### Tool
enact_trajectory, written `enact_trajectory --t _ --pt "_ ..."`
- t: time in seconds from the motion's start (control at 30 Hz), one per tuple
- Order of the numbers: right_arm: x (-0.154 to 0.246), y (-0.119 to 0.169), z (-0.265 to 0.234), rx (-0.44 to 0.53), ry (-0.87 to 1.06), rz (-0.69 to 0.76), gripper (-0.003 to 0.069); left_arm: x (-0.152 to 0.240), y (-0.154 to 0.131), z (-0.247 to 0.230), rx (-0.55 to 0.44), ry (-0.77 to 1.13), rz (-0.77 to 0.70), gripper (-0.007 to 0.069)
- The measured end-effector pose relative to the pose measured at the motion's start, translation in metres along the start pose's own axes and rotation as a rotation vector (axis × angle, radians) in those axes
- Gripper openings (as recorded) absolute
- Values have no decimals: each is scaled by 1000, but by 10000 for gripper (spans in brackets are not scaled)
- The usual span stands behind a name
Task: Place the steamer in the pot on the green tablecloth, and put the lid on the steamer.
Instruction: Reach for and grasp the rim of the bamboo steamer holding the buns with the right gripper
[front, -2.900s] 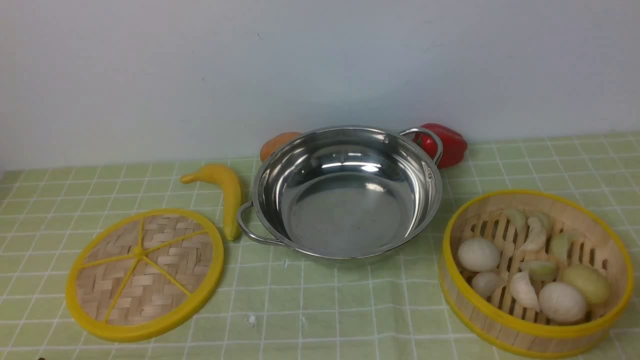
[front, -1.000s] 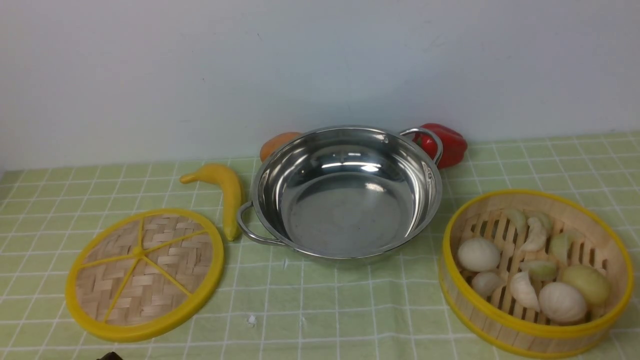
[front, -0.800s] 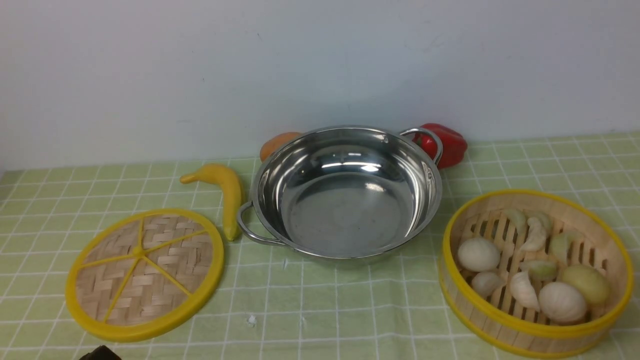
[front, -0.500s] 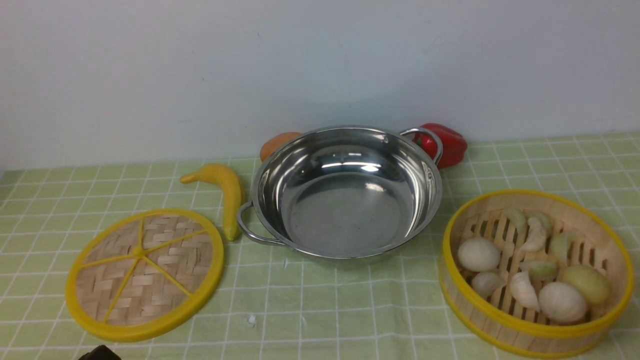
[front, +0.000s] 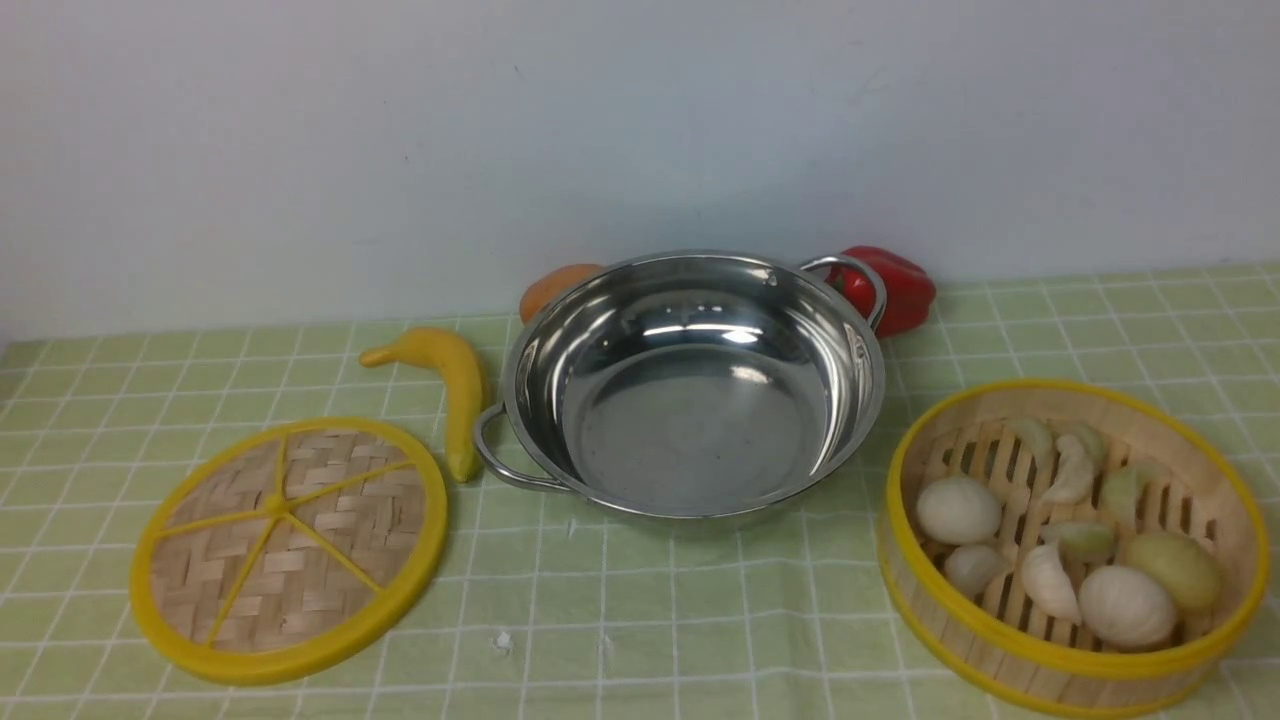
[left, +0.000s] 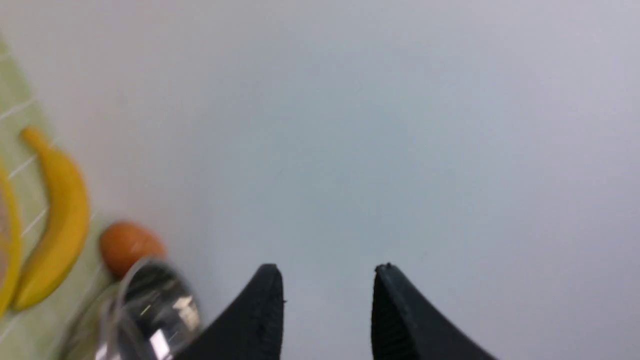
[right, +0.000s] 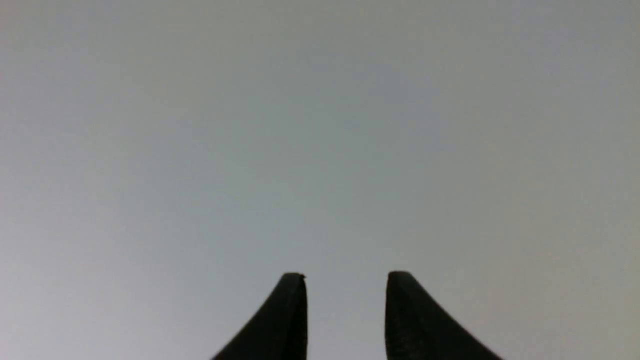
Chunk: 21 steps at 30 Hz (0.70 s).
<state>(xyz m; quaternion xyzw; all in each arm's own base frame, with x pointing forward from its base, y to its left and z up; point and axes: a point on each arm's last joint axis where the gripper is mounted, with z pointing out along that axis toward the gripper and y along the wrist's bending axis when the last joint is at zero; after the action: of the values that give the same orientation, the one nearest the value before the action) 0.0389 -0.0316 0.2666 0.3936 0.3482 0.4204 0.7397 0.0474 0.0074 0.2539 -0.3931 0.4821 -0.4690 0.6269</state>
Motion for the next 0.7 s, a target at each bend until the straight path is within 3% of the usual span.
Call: enact_trajectory --t 0.13,0.23,0.33,0.43,0.47,0.53,0.6,0.7 --pt "-34 49 1 -216 -311 -224 242 -32 -43 -7 119 -247 21 243" --pt "-42 73 4 -272 -389 -387 242 -42 -61 -10 167 -336 112 243" --pt "-41 98 18 -273 -395 -642 242 -47 -87 -3 227 -400 370 243" --pt "-28 113 43 -224 -258 -883 242 -39 -102 15 244 -353 669 243" --pt "-27 112 43 -221 -245 -896 242 -37 -102 18 243 -340 711 243" --pt "-7 113 66 -183 -41 -1028 242 -23 -101 39 205 -186 935 243" --pt "10 106 80 -150 135 -1068 242 -10 -92 57 131 -16 1085 243" --pt "43 82 99 -79 428 -1051 242 9 -56 84 -79 334 1234 243"
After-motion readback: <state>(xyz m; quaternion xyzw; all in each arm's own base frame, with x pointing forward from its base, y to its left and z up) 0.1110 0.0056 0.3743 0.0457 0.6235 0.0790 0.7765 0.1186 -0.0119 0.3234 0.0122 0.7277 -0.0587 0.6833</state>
